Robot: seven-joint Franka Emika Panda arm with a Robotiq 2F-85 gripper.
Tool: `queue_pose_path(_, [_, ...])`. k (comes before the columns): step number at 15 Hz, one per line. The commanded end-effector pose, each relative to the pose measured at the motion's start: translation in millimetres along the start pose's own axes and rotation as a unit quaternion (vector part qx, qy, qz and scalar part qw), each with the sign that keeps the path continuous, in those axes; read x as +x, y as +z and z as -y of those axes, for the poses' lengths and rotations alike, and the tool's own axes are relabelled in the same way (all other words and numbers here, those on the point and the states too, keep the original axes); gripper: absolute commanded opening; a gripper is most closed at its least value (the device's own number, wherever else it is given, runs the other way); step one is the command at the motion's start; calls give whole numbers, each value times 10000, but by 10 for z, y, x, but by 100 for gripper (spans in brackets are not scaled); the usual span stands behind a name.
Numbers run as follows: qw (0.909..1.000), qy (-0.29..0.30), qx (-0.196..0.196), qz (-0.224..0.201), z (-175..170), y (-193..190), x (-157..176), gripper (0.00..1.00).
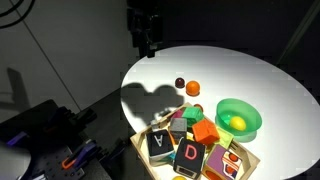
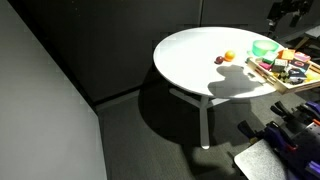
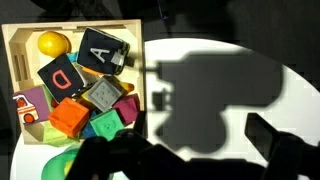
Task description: Put the orange block on the tray
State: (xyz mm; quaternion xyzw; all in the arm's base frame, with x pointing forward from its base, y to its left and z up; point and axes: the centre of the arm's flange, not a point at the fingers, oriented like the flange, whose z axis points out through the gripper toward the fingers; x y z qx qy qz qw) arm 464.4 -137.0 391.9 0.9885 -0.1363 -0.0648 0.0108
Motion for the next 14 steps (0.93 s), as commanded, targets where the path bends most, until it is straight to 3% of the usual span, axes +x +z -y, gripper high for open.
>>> queue_pose_path(1, [9997, -119, -71, -189, 193, -110, -321, 100])
queue_pose_path(8, [9973, -509, -129, -515, 471, -9, -552, 100])
queue_pose_path(14, [9979, -533, -62, -369, 477, 53, -477, 100])
